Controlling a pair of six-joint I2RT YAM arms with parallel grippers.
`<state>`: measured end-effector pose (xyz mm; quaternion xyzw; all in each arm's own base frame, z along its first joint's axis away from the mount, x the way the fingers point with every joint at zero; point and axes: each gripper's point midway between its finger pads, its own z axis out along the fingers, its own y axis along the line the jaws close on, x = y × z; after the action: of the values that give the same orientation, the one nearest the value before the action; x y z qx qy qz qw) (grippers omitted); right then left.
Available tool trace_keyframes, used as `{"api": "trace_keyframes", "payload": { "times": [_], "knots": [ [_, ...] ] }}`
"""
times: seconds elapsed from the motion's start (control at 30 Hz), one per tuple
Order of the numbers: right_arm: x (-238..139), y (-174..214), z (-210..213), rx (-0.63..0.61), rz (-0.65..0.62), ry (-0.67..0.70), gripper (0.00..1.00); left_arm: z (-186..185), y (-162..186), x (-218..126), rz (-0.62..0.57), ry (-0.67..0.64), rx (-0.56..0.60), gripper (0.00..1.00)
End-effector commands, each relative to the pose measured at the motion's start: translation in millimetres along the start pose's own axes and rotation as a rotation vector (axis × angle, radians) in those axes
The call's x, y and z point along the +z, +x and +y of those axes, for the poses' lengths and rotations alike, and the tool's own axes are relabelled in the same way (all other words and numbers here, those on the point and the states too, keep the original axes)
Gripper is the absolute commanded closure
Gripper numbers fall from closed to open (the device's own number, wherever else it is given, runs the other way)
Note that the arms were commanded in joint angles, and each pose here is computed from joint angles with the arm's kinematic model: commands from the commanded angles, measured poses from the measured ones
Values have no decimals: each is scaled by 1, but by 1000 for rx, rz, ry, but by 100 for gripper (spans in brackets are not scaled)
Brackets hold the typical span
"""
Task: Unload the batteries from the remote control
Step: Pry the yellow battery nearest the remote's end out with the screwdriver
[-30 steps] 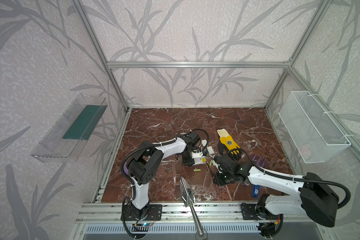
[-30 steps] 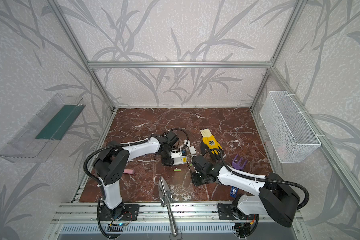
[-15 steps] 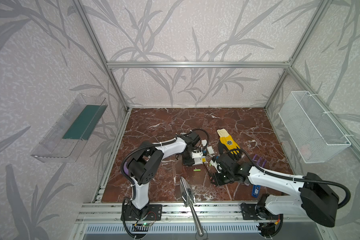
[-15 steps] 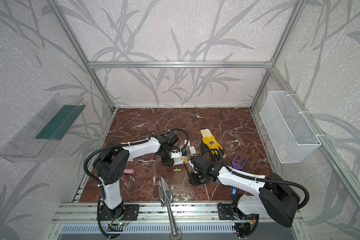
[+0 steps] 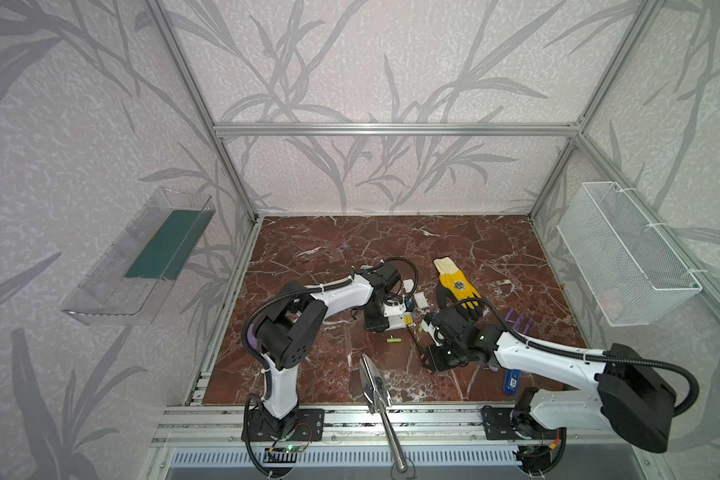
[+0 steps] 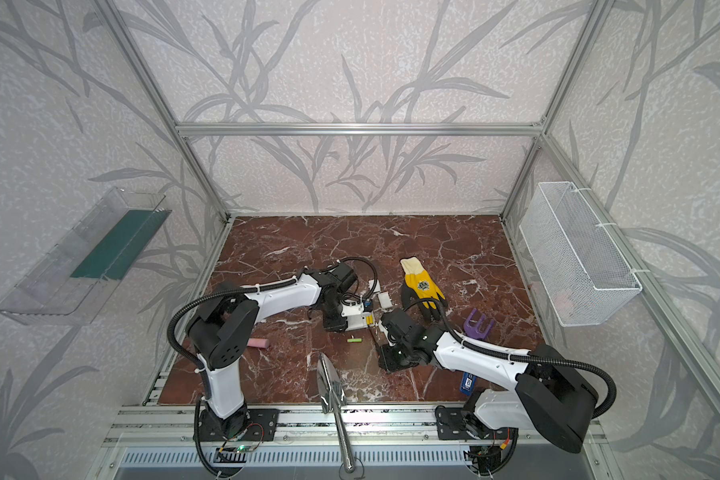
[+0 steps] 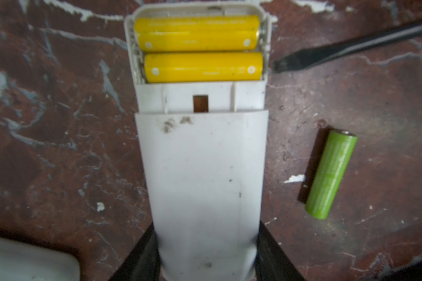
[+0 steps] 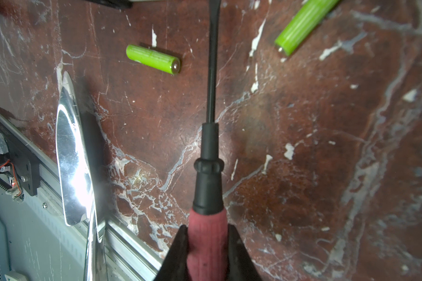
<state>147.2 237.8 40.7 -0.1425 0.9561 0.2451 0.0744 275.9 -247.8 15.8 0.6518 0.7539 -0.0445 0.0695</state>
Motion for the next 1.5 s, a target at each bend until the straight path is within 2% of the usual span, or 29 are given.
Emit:
{"api": "trace_keyframes", "payload": {
  "times": [0.0, 0.7, 1.03, 1.47],
  "knots": [
    [2, 4, -3, 12, 20, 4, 100, -20, 14, 19, 71, 82, 22, 64],
    [12, -10, -3, 10, -13, -6, 100, -24, 14, 20, 67, 99, 23, 65],
    [26, -23, -11, 1, -128, -18, 100, -33, 13, 18, 62, 131, 52, 66],
    [38, -21, -21, -12, -137, 6, 100, -35, 15, 19, 75, 141, 46, 67]
  ]
}}
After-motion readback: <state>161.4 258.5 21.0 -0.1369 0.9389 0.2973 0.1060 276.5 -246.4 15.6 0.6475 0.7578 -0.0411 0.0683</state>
